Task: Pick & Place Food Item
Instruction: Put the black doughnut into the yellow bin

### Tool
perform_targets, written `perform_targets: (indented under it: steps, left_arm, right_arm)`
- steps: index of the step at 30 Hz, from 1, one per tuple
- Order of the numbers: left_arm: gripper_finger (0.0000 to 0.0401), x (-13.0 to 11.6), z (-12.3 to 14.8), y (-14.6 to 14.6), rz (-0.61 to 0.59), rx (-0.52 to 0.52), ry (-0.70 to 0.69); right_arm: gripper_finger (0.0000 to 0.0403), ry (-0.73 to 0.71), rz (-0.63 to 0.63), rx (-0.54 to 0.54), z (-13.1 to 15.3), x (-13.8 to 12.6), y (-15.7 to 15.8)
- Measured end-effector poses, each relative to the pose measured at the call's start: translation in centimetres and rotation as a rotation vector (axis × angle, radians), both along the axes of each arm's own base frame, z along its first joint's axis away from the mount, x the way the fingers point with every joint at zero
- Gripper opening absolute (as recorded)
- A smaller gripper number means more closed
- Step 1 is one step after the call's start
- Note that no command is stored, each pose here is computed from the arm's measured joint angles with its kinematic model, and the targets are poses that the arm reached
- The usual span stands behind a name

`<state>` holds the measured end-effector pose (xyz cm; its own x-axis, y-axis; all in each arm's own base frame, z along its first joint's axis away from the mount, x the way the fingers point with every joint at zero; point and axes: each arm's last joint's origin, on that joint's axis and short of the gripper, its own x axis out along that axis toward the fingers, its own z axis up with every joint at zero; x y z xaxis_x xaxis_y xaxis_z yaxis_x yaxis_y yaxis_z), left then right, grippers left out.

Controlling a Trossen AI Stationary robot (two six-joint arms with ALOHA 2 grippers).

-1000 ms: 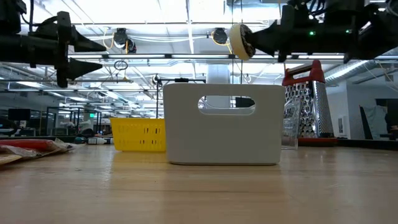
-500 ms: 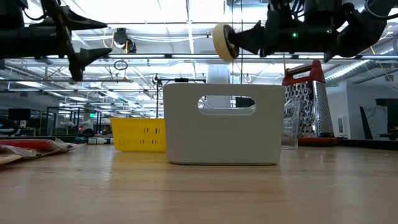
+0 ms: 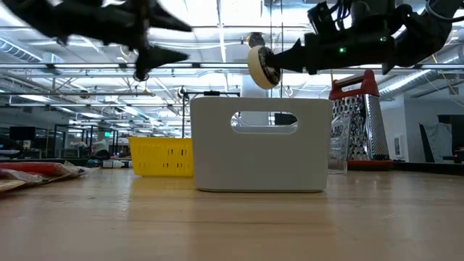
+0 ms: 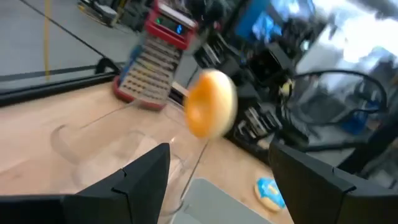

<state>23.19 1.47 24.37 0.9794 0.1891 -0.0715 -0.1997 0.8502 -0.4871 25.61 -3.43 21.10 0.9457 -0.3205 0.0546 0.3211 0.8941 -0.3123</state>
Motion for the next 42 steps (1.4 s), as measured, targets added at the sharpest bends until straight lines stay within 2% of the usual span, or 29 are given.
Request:
perform_targets:
  steps: [5,11,20,24,30,36,42]
  left_arm:
    - [0.0273,5.2,1.9,-0.1,-0.032,0.136,0.104]
    - [0.0273,9.8,2.4,0.3,0.019,0.314,0.194]
    - [0.0273,14.1,2.4,0.3,0.027,0.365,0.205]
    - [0.0273,15.0,2.2,0.4,0.039,0.368,0.211]
    - [0.0262,15.1,2.1,0.6,0.124,0.418,0.24]
    - [0.0182,15.1,2.2,0.6,0.122,0.411,0.237]
    - [0.0104,14.9,2.5,0.6,0.122,0.392,0.228]
  right_arm:
    - [0.0047,0.037,-0.177,-0.139,0.3,-0.1,0.9]
    - [0.0047,-0.001,-0.212,-0.21,1.0,-0.2,2.2]
    - [0.0047,-0.01,-0.206,-0.217,1.1,-0.2,2.5]
    - [0.0047,-0.016,-0.203,-0.207,1.1,-0.2,2.6]
    - [0.0047,-0.017,-0.192,-0.205,1.1,-0.2,2.8]
    - [0.0047,-0.02,-0.181,-0.202,1.1,-0.2,3.0]
    - [0.0055,-0.045,-0.174,-0.136,1.1,-0.2,3.0]
